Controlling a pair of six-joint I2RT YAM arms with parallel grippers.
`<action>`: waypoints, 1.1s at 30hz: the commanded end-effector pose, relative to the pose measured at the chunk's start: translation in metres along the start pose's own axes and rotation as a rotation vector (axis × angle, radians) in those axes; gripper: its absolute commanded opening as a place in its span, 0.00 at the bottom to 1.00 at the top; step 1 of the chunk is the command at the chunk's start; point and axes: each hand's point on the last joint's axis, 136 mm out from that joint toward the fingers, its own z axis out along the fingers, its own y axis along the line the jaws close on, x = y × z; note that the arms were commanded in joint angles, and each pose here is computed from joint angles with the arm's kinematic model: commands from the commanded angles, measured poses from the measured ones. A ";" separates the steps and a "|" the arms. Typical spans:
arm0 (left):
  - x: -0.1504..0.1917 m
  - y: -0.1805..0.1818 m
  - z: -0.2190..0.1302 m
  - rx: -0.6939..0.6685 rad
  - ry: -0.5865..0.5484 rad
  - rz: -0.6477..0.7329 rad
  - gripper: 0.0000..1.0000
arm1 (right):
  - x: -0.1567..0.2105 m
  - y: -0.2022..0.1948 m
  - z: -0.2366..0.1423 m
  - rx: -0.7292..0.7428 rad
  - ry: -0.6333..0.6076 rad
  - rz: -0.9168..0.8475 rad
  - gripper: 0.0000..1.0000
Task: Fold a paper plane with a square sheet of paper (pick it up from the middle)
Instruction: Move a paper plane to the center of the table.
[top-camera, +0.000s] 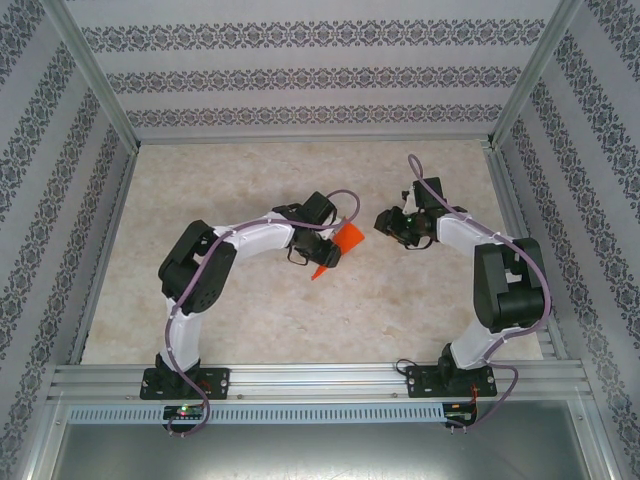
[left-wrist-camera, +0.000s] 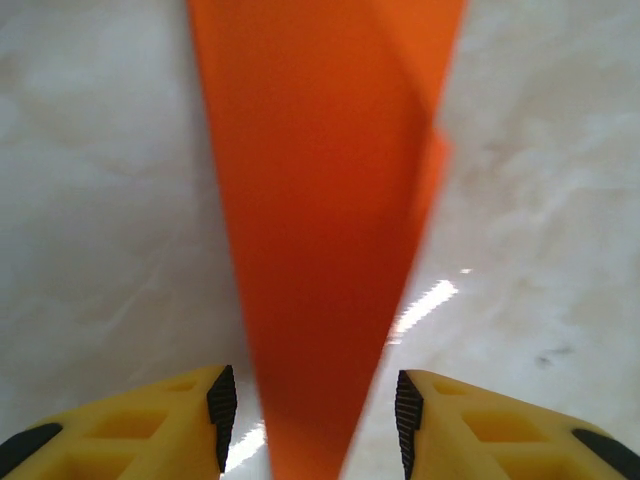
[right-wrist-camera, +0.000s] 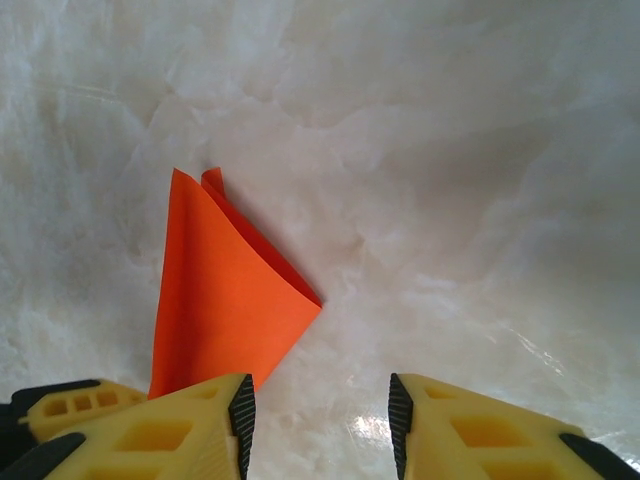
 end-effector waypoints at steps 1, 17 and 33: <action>0.001 0.015 -0.005 -0.085 0.019 -0.002 0.47 | 0.000 0.006 -0.006 -0.021 -0.020 -0.036 0.42; -0.001 0.015 -0.013 0.050 -0.004 -0.073 0.17 | 0.027 0.041 0.018 -0.212 0.076 0.009 0.43; -0.001 0.015 -0.023 0.305 -0.042 -0.185 0.11 | 0.075 0.074 0.061 -0.248 0.194 0.036 0.48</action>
